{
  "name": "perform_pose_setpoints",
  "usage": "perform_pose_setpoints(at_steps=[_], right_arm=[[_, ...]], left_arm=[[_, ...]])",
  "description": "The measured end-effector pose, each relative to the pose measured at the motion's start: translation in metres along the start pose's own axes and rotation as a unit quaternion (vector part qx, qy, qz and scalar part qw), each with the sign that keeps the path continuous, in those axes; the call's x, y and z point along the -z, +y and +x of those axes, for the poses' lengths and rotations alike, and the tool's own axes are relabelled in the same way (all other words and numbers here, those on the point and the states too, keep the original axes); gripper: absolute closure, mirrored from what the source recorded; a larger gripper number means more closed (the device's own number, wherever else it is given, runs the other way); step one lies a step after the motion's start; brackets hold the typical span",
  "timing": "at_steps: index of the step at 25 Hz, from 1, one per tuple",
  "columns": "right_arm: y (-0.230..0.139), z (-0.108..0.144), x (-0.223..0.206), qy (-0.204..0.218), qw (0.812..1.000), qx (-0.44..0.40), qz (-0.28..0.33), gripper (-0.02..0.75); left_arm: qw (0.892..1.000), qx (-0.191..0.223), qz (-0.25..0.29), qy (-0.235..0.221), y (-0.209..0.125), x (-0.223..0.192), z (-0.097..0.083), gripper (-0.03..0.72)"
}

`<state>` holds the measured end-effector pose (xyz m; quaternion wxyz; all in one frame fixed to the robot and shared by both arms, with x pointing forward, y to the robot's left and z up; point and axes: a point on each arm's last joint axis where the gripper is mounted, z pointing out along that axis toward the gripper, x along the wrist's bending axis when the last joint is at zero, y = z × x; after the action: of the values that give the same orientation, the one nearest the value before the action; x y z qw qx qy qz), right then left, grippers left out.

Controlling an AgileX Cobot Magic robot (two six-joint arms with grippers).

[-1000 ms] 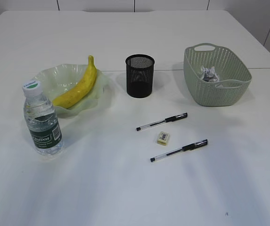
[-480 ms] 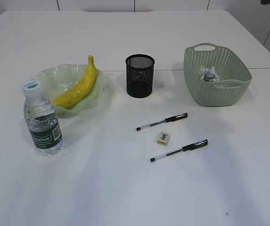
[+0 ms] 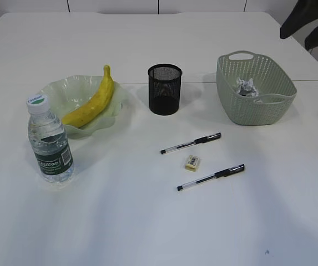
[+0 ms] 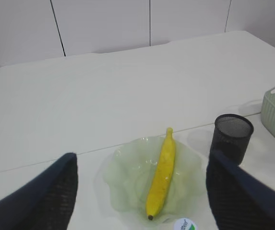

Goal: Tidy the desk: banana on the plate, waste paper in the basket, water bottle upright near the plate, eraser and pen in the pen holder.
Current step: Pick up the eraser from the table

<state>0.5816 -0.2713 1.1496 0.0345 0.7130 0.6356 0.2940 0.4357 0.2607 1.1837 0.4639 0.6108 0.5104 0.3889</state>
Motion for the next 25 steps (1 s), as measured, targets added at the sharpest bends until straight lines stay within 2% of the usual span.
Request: perform_pose_setpoints(at_steps=[6,12,17,20,25], right_arm=[[0.006,0.0,-0.03,-0.008,0.999,-0.019,0.051,0.36],[0.004,0.032,-0.073,-0.038,0.995,0.034,0.09,0.351],[0.013,0.055,-0.106,-0.05,0.993,0.055,0.095,0.349],[0.018,0.061,-0.121,-0.058,0.992,0.067,0.094,0.348],[0.018,0.056,-0.15,-0.087,0.987,0.08,0.111,0.348]], left_arm=[[1.0,-0.016,0.025,0.01,-0.004,-0.002,0.002,0.095],[0.998,-0.042,0.036,0.024,-0.006,-0.002,0.005,0.095],[0.997,-0.048,0.044,0.03,-0.005,-0.001,0.006,0.095],[0.997,-0.052,0.044,0.032,-0.004,-0.001,0.006,0.095],[0.996,-0.061,0.054,0.039,-0.005,0.0,0.008,0.095]])
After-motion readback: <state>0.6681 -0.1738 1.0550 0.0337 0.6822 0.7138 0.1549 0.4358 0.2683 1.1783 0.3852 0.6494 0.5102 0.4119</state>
